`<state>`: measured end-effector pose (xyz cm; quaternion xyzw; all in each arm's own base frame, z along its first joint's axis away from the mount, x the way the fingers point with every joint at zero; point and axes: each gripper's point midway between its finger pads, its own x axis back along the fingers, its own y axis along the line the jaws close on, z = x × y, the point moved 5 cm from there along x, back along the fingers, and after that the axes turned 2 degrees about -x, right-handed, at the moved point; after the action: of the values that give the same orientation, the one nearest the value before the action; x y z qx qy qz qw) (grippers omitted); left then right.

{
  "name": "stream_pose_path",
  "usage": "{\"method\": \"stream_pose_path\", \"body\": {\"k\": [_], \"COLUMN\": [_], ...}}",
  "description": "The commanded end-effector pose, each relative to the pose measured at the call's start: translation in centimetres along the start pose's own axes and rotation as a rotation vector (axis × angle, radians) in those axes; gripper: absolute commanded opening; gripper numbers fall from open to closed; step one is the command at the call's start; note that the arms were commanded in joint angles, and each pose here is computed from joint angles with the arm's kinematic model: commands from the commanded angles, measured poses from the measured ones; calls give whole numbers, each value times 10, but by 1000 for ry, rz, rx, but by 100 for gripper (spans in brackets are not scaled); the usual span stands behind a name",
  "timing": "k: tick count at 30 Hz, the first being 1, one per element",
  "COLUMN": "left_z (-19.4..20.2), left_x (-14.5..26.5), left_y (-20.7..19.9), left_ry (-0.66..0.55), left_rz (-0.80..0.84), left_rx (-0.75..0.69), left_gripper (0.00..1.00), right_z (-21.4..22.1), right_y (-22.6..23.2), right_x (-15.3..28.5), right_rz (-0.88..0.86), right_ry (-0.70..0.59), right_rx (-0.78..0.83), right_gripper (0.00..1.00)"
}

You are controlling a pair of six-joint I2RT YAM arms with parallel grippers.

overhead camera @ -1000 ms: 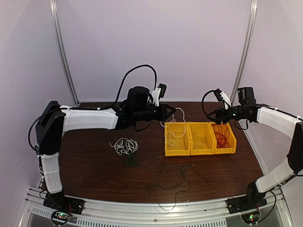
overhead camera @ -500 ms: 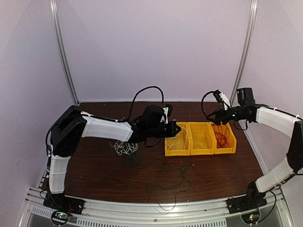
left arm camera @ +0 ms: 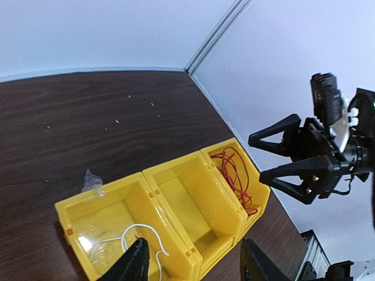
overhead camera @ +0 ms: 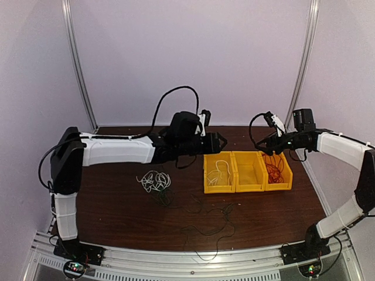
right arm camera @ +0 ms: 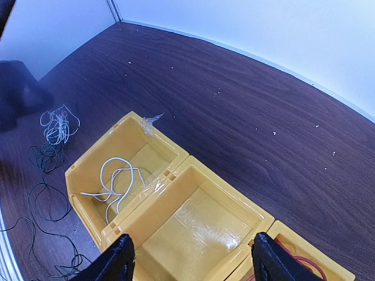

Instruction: Untangle the cables

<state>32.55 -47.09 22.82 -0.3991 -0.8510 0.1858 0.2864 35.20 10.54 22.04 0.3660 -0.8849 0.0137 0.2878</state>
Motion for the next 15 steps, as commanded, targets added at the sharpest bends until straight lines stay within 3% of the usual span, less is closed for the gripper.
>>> {"method": "stream_pose_path", "body": {"k": [1,8,15], "left_z": [-43,-11,38], "left_x": [65,139,216], "left_y": [-4,79,150], "left_ry": [-144,-75,-66], "left_rz": [-109,-394,-490], "left_rx": [-140,-164,33], "left_gripper": [55,56,49], "right_z": [-11,-25,-30], "right_y": [13,80,159], "right_x": [3,-25,-85], "right_rz": [-10,-102,-264], "right_ry": [-27,19,124], "right_rx": [68,252,393], "right_gripper": [70,68,64]}}
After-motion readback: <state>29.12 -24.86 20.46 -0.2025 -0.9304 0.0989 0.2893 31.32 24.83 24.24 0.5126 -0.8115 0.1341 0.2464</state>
